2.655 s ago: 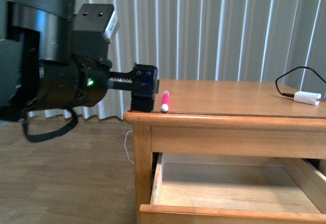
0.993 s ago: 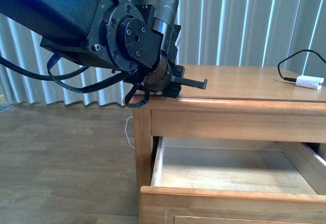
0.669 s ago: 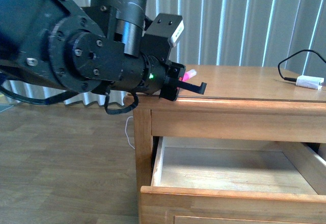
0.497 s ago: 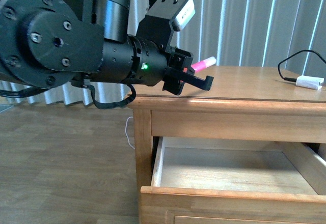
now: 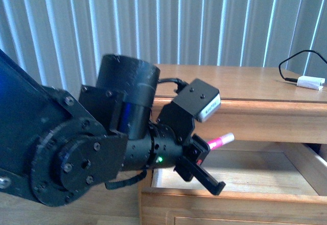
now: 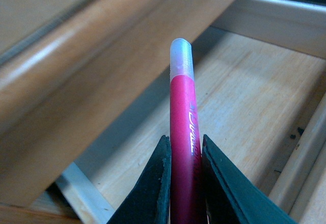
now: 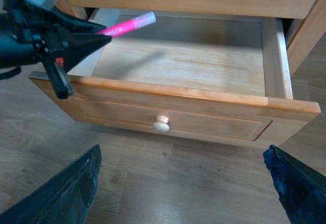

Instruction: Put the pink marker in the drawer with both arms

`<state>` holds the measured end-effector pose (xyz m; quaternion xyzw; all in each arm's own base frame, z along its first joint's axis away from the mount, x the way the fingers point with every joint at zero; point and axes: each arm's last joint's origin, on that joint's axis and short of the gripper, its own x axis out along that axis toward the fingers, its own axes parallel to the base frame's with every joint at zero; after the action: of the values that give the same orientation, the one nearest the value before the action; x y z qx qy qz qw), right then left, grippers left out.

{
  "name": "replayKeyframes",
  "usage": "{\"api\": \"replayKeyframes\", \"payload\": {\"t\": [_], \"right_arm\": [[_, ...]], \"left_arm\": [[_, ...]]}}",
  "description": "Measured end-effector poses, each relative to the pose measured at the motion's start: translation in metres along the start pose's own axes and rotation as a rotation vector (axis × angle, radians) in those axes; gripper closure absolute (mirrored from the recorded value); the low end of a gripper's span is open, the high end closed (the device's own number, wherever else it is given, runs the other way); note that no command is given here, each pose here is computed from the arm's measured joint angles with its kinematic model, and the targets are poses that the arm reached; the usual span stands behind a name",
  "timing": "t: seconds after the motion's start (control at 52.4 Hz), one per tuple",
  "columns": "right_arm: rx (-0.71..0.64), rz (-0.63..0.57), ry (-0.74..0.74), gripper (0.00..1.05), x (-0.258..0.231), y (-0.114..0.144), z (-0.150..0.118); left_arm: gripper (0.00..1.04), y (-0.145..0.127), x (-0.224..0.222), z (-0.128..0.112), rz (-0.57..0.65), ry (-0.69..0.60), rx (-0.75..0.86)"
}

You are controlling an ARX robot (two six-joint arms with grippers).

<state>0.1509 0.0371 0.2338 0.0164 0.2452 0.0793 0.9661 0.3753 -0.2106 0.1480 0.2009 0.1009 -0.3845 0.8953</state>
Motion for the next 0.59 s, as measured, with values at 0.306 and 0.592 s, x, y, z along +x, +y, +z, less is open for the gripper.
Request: {"api": "replayKeyframes", "payload": {"t": [0.306,0.592], "right_arm": [[0.0,0.0,0.0,0.09,0.0,0.0,0.0],[0.0,0.0,0.0,0.09,0.0,0.0,0.0]], "left_arm": [[0.9,0.003,0.025,-0.006,0.031,0.006,-0.03],[0.41,0.001,0.018,0.002,0.084,-0.006,-0.044]]}}
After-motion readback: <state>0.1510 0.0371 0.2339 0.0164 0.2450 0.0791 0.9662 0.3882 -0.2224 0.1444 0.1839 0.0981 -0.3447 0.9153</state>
